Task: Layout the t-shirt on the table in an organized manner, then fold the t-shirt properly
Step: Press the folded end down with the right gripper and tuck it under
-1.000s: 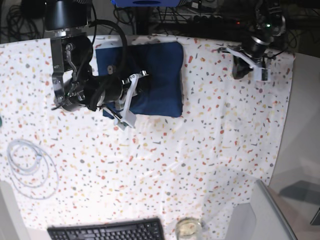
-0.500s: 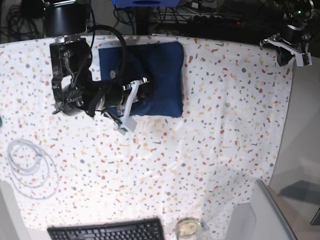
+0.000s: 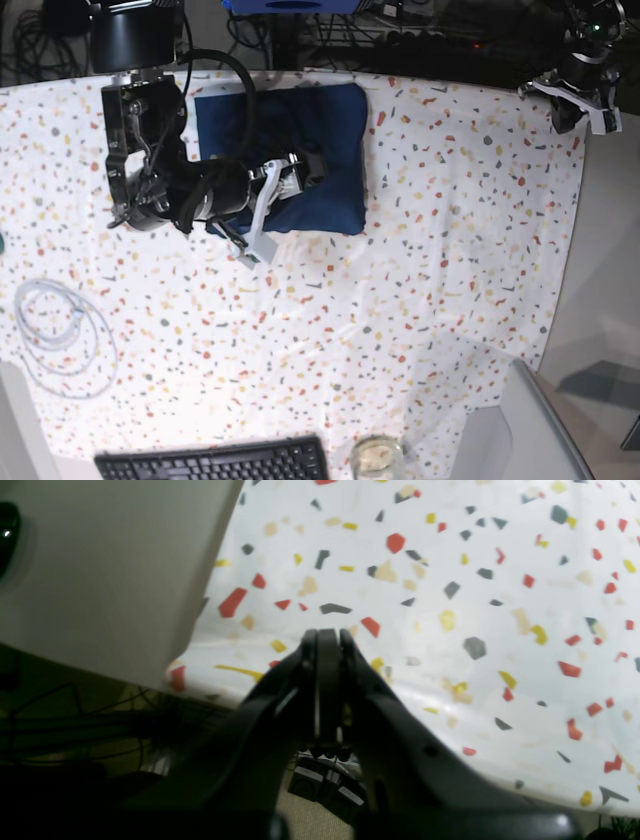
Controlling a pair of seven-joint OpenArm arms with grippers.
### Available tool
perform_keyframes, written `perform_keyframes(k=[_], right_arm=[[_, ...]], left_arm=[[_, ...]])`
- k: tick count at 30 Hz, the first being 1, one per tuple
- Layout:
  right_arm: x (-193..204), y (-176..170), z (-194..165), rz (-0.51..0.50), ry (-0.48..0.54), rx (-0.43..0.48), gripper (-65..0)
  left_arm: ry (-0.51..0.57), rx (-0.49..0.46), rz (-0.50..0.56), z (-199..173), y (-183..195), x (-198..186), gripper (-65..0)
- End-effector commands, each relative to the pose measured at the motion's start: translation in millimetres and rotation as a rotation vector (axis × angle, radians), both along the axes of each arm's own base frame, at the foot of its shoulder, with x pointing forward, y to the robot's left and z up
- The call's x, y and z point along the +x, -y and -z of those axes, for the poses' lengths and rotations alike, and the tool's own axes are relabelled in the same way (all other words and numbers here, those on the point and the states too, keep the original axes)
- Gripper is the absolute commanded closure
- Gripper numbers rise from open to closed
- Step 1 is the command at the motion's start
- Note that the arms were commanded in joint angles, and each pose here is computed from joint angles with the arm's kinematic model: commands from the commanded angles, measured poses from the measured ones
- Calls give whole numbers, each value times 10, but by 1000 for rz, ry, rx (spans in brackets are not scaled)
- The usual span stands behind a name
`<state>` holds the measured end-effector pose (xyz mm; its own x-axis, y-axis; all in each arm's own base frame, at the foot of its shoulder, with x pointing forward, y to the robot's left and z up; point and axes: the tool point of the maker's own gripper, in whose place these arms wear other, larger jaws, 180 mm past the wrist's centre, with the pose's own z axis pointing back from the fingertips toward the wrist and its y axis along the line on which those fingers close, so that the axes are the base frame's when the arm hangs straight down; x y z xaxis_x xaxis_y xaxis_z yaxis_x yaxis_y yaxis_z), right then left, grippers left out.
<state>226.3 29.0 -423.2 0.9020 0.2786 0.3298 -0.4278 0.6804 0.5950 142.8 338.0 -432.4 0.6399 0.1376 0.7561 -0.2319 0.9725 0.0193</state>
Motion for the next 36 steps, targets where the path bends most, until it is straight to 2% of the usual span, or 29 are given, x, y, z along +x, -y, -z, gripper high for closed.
perform_keyframes(k=[1, 14, 22, 25, 27, 33, 36], right_arm=[[98, -70, -130, -11, 40, 32, -479], [2, -543, -291, -252, 111, 11, -479], [-166, -886, -449, -470, 195, -19, -476], [-140, -863, -601, -491, 248, -31, -438], [-60, -769, -687, -467, 288, -43, -393], [183, -187, -527, -359, 271, -140, -252], [250, 9, -404, -323, 260, -167, -135]], left_arm=[[36, 20, 7, -110, -58, 52, 0], [34, 14, -6, -71, -88, 64, 0], [48, 13, -11, -76, -98, 140, 0], [49, 13, -11, -79, -98, 147, 0], [49, 13, -11, -79, -98, 147, 0], [50, 15, -11, -84, -108, 147, 0], [50, 15, -11, -84, -108, 147, 0]])
